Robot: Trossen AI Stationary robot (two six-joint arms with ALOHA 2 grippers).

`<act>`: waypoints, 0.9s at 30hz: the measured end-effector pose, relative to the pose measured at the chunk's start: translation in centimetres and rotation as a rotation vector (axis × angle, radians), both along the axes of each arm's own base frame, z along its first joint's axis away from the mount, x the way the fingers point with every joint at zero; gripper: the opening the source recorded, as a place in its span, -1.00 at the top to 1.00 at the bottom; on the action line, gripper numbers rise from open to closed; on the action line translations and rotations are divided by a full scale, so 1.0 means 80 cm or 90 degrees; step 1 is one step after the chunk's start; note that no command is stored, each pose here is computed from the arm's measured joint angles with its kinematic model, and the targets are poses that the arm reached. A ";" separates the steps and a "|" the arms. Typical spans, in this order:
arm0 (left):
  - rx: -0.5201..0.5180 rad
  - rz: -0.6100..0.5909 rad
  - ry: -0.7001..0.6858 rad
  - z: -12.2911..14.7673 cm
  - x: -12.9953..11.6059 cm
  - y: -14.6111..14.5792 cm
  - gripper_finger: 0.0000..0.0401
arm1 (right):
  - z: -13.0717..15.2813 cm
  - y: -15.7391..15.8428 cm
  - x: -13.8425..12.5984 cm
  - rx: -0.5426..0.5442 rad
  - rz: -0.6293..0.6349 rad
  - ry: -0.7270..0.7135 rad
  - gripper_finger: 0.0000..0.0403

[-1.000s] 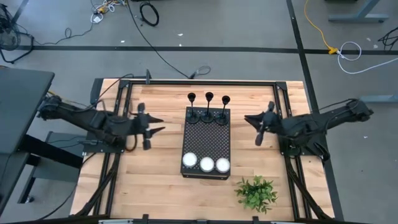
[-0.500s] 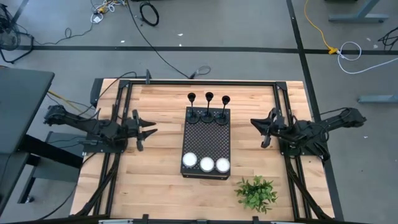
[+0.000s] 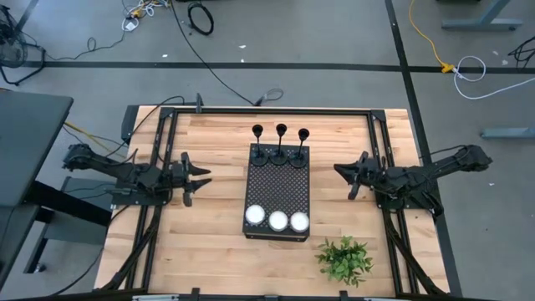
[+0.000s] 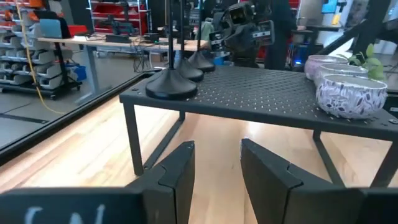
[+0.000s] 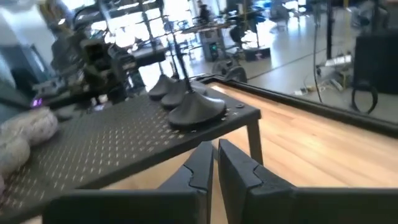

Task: Pick & Place candle stick holders
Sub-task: Return to Home Position

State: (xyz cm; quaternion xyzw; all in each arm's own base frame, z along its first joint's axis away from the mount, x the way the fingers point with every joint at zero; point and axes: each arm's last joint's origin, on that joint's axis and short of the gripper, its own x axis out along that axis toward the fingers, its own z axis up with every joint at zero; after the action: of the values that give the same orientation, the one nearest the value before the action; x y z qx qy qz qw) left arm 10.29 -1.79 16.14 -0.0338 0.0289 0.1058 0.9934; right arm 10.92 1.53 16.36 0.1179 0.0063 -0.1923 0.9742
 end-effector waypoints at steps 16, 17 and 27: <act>-0.004 0.004 -0.007 0.001 0.000 0.000 0.35 | 0.000 0.000 0.000 0.016 -0.001 -0.006 0.88; -0.005 0.002 -0.011 0.001 -0.001 0.000 0.35 | 0.001 0.000 -0.001 0.018 -0.001 -0.010 0.88; -0.034 0.040 -0.145 0.023 -0.011 0.019 0.35 | 0.025 -0.021 -0.022 0.051 -0.033 -0.162 0.88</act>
State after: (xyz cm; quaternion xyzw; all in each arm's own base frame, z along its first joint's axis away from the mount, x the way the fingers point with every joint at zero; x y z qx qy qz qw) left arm 9.44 -0.26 18.01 -0.0732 -0.0821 0.1317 0.9852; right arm 9.16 -0.15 18.35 0.1803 -0.1130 -0.2007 0.9563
